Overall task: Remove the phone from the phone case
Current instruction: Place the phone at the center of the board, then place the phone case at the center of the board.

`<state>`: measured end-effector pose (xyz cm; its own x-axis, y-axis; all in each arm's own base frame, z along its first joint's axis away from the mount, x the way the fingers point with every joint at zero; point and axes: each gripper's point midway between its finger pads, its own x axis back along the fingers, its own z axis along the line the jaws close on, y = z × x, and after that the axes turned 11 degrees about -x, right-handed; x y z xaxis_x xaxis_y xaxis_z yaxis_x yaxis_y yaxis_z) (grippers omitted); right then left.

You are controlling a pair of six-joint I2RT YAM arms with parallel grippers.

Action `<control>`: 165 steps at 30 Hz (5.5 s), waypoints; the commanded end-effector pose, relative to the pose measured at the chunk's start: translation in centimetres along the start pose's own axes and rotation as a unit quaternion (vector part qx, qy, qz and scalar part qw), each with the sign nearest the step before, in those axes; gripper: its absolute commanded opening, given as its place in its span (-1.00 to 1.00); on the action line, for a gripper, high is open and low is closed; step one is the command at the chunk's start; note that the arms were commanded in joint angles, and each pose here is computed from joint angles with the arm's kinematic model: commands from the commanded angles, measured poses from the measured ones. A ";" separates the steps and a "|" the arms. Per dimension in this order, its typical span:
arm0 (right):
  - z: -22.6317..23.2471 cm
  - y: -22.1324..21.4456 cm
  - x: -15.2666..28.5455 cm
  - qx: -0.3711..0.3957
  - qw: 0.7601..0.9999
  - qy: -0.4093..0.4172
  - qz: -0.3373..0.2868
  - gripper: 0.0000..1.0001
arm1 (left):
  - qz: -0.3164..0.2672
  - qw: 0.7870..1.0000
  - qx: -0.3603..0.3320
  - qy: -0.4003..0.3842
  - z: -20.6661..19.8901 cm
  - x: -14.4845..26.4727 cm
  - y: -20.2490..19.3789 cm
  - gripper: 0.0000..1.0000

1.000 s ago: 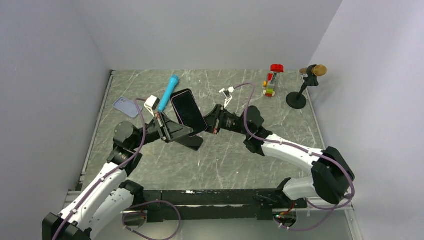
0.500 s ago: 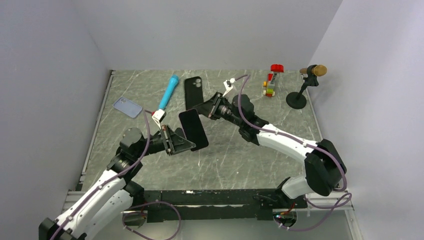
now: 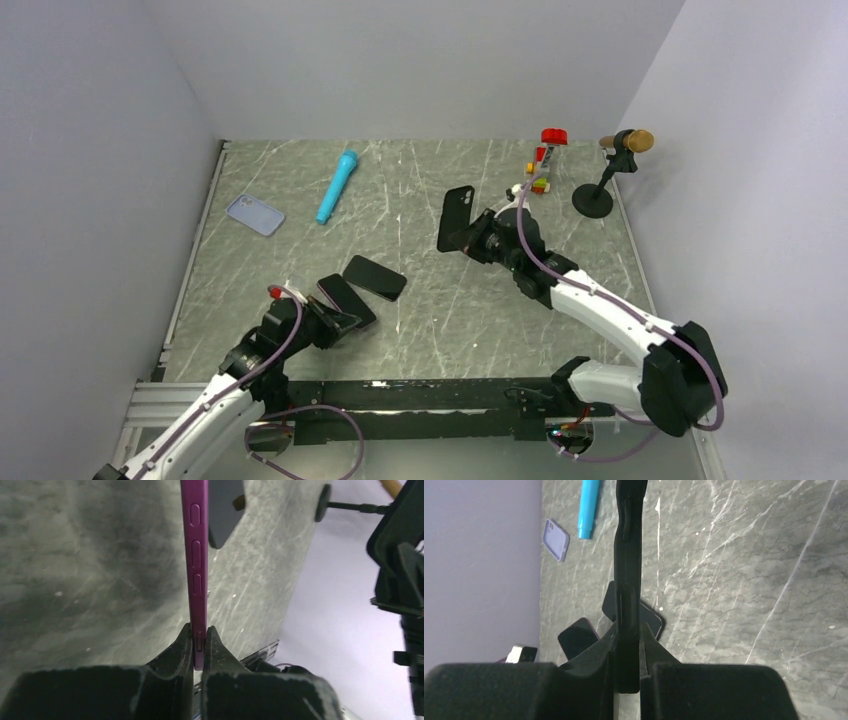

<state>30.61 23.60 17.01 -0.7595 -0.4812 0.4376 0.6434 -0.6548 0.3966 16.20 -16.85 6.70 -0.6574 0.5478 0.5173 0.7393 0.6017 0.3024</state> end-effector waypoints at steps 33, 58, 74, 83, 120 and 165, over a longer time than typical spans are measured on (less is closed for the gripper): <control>4.0 0.6 3.3 0.004 0.997 0.081 -0.004 -1.00 | -0.016 0.971 0.217 0.102 1.3 -4.1 -0.9 -0.20; 9.3 -5.8 6.3 0.116 0.943 0.233 0.207 -1.00 | 0.011 0.972 -0.124 -0.202 -13.5 1.3 1.1 0.84; 11.5 -11.1 7.6 0.078 0.891 0.337 0.293 -1.00 | 0.015 0.924 -0.214 -0.318 -17.9 3.3 2.9 0.41; 11.7 -12.3 7.7 0.066 0.880 0.354 0.310 -1.00 | 0.005 0.926 -0.193 -0.324 -16.4 3.6 5.5 -0.18; 5.8 -7.4 3.8 0.122 0.976 0.075 0.166 0.99 | -0.193 0.891 0.006 0.411 10.5 8.5 28.8 -1.00; 4.2 -7.7 3.8 0.095 0.978 0.066 0.174 0.97 | -0.193 0.932 0.142 0.273 19.0 4.1 35.3 -0.64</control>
<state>23.01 28.63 18.18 -0.4899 -0.7033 0.5152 0.8635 -0.3101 0.3977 36.63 15.86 3.30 -0.6149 0.0018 0.7886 0.4081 0.8564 0.3163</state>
